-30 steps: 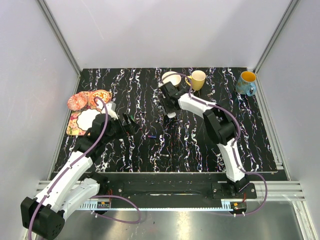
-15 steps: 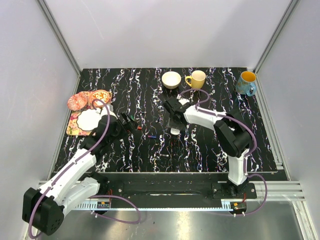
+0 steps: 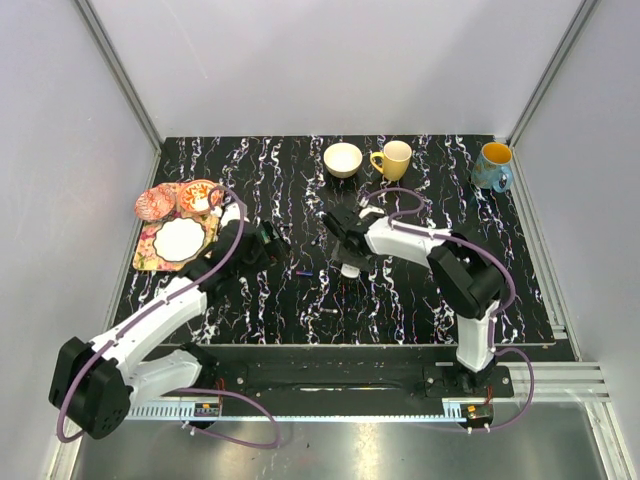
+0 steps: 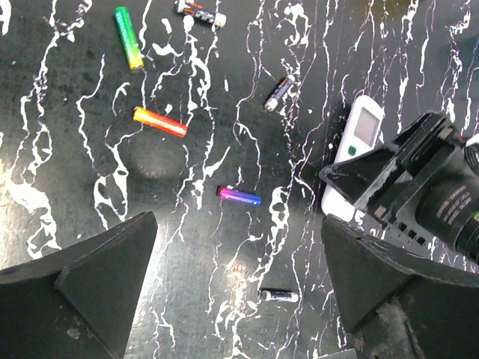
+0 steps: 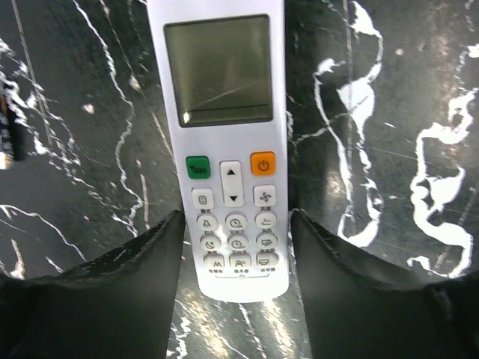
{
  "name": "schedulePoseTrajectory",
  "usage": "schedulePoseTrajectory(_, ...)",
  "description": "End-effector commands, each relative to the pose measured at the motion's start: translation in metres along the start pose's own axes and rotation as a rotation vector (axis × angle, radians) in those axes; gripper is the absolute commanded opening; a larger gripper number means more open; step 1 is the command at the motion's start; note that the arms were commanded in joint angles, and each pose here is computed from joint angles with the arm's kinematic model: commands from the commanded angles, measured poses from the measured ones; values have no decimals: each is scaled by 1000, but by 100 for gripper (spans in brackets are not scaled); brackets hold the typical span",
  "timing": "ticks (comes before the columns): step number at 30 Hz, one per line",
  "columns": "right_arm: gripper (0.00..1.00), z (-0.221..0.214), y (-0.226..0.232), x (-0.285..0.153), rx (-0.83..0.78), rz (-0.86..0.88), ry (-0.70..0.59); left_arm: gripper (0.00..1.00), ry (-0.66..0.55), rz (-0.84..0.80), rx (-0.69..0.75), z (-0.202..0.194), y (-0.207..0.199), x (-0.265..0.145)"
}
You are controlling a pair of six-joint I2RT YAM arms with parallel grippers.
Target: Load the batteries into the remote control
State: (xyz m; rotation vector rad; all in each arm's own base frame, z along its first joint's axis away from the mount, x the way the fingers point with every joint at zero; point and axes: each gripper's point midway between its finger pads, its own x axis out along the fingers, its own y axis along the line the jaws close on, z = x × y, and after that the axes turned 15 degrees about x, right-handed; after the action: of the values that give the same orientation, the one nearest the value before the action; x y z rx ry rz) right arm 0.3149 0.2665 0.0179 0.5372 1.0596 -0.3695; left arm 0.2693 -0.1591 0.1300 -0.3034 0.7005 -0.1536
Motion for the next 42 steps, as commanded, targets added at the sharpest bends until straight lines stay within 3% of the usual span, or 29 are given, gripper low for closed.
schedulePoseTrajectory(1, 82, 11, -4, -29, -11, 36, -37, 97, -40, -18, 53, 29, -18, 0)
schedulePoseTrajectory(4, 95, 13, -2, -41, -33, 66, -30, 99, -26, -23, 68, 33, -24, 3)
schedulePoseTrajectory(10, 98, 28, -8, -85, -75, 132, -47, 99, -38, -55, 155, 45, -39, 4)
schedulePoseTrajectory(16, 100, 76, -75, -146, -80, 190, -291, 99, -56, -140, 350, 52, -91, 13)
schedulePoseTrajectory(19, 100, 87, -103, -161, -52, 257, -384, 99, -6, -192, 429, 46, -120, 36)
schedulePoseTrajectory(25, 100, 79, -121, -190, -15, 456, -375, 92, 157, -226, 610, 9, -151, 91)
schedulePoseTrajectory(29, 100, 76, -125, -201, -31, 518, -363, 94, 248, -247, 716, -25, -169, 119)
schedulePoseTrajectory(30, 100, 75, -126, -203, -34, 523, -361, 99, 255, -252, 741, -30, -176, 120)
schedulePoseTrajectory(42, 100, 71, -124, -202, -47, 515, -337, 99, 327, -160, 765, -51, -174, 163)
